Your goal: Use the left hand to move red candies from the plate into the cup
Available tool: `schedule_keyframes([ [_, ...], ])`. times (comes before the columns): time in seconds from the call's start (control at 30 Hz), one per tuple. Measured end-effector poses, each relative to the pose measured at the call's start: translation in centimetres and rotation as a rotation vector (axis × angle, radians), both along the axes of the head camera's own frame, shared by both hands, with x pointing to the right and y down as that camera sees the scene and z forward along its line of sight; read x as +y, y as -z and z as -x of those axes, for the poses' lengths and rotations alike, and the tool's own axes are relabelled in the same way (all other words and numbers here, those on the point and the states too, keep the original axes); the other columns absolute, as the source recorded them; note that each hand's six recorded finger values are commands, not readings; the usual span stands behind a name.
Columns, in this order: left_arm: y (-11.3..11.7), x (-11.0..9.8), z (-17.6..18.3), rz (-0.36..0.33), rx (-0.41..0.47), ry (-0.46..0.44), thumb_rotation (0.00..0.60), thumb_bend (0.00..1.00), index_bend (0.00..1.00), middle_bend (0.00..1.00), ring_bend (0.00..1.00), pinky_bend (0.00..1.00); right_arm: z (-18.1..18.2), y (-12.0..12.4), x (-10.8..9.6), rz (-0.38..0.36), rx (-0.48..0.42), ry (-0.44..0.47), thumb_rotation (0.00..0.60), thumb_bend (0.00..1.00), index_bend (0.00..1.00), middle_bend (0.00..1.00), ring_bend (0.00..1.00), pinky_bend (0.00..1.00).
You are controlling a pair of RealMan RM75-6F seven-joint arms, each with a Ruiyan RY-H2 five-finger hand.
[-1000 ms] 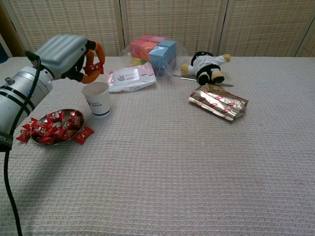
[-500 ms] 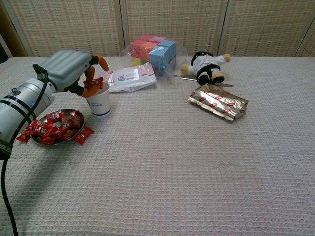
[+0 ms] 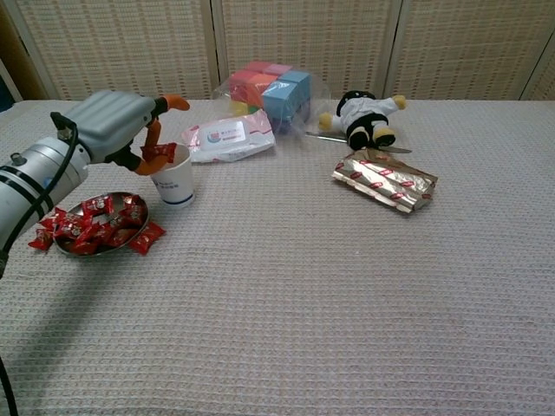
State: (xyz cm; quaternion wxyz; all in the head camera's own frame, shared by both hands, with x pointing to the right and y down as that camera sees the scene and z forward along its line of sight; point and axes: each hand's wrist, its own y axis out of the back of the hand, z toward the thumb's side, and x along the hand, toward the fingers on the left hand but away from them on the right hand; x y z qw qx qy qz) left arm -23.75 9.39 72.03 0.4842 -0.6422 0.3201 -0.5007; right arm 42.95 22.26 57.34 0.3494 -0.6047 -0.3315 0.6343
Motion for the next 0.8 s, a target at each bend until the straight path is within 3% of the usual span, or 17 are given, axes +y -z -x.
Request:
schedule_keyframes([
  [0.53, 0.8, 0.2, 0.2, 0.002, 0.017, -0.003, 0.600, 0.37, 0.06, 0.12, 0.14, 1.00, 0.0, 0.0, 0.0, 0.000, -0.001, 0.001, 0.600, 0.14, 0.00, 0.00, 0.00, 0.06],
  [0.63, 1.8, 0.9, 0.4, -0.013, 0.050, -0.009, 0.600, 0.37, 0.06, 0.12, 0.19, 1.00, 0.1, -0.1, 0.0, 0.002, -0.003, 0.003, 0.600, 0.14, 0.00, 0.00, 0.00, 0.06],
  [0.8, 3.5, 4.1, 2.7, 0.012, 0.105, -0.002, 0.600, 0.37, 0.07, 0.15, 0.21, 1.00, 0.3, 0.0, 0.1, 0.003, -0.008, 0.012, 0.600, 0.14, 0.00, 0.00, 0.00, 0.06],
])
